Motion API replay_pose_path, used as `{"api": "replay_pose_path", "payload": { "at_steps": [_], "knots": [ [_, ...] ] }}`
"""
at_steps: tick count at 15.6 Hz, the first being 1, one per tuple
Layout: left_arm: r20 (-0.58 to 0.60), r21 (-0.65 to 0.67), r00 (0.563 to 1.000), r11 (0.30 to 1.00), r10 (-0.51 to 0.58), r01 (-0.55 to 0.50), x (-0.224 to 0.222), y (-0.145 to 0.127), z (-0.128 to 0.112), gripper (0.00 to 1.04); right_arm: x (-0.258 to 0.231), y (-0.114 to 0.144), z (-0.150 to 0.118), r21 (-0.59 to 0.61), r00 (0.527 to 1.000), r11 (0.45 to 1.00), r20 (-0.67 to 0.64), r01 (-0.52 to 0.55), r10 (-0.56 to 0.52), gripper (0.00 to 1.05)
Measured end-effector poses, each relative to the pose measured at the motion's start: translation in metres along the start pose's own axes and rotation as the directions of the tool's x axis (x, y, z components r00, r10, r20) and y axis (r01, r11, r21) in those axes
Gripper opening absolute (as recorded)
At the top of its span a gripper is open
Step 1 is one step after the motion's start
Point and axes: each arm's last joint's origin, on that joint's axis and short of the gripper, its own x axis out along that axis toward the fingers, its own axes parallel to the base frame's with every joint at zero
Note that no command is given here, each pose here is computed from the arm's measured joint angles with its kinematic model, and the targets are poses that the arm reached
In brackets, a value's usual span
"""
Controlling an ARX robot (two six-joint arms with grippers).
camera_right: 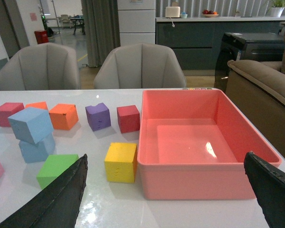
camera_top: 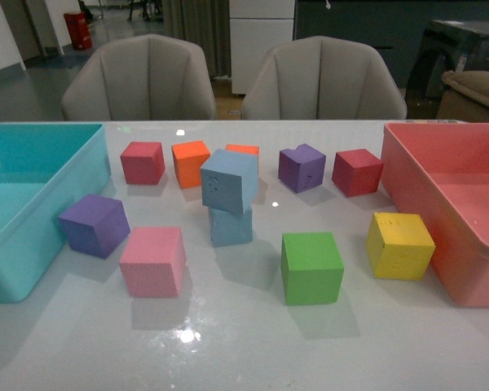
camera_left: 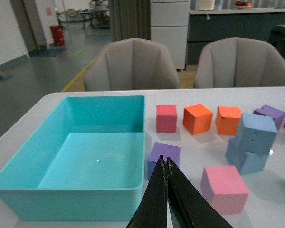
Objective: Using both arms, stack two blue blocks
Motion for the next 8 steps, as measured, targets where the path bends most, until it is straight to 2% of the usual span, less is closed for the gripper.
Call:
{"api": "replay_pose_path", "payload": {
  "at_steps": [8],
  "knots": [
    [0.008,0.0,1.0,1.0,-0.014,0.014,-0.021,-0.001,-0.015,0.02,0.0,0.0,0.0,0.0,1.0,1.0,0.0,0.0,0.0,0.98]
  ]
}}
